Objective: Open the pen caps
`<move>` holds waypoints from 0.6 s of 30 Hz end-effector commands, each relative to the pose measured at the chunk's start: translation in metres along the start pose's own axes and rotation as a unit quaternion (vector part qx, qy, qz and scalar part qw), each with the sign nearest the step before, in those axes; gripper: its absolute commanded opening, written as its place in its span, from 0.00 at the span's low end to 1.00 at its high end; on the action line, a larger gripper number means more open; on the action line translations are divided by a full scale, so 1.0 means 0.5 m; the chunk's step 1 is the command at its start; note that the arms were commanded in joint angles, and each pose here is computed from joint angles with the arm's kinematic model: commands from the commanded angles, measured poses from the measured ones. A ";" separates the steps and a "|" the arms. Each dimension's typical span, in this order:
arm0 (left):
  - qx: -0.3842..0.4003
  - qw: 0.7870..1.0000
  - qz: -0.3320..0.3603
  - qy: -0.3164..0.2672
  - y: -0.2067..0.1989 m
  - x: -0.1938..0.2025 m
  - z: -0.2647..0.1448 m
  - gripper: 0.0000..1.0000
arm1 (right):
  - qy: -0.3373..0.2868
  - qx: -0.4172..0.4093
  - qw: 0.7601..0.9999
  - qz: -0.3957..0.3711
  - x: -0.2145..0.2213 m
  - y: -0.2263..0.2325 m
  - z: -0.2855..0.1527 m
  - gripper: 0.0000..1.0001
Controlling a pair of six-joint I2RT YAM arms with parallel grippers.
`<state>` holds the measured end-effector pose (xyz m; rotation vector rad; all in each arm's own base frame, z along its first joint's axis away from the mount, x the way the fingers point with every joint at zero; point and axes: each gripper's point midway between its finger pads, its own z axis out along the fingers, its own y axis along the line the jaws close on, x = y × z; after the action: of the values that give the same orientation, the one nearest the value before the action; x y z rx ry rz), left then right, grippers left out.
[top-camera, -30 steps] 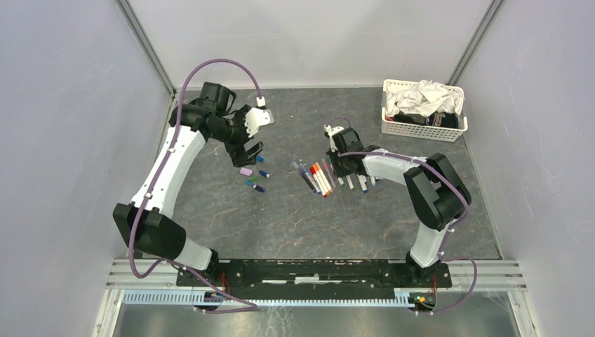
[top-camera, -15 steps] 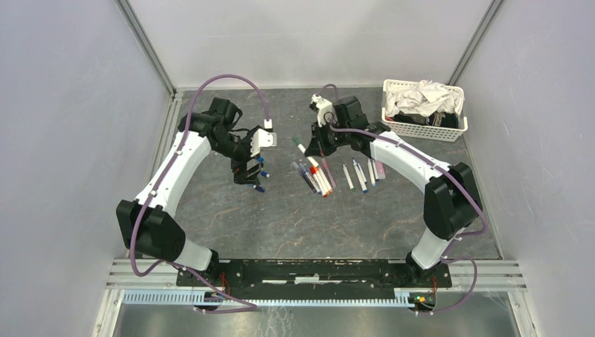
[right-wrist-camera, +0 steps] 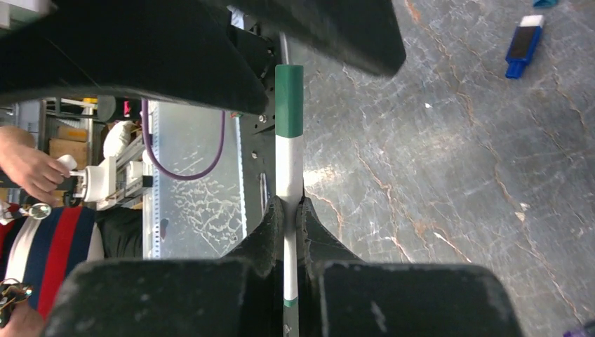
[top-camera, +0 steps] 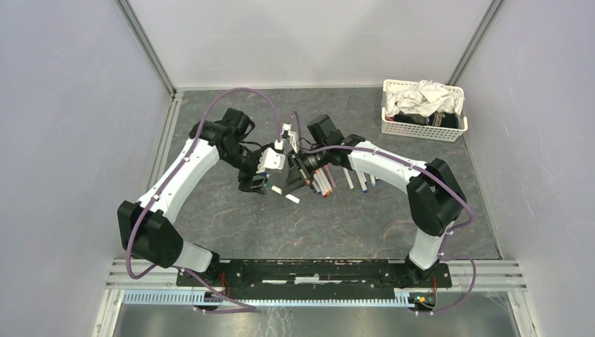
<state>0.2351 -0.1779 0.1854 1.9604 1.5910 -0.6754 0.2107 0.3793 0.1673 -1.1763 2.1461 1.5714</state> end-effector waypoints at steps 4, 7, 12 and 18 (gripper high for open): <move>0.007 0.998 0.047 0.033 -0.017 0.016 0.016 0.68 | -0.020 -0.044 0.999 -0.016 -0.049 0.031 0.005 0.00; 0.007 0.998 0.048 0.042 -0.016 0.022 0.017 0.53 | -0.019 -0.045 0.999 -0.014 -0.046 0.031 0.005 0.00; 0.009 0.998 0.054 0.042 -0.018 0.012 0.022 0.30 | -0.019 -0.048 0.999 -0.005 -0.040 0.027 0.013 0.00; 0.010 0.998 0.049 0.049 -0.020 0.002 0.029 0.02 | -0.040 -0.041 0.998 0.016 -0.051 0.015 0.030 0.32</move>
<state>0.2212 -0.1742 0.1602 2.1255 1.5943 -0.5935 0.2116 0.3886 0.1733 -1.1111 2.1554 1.6766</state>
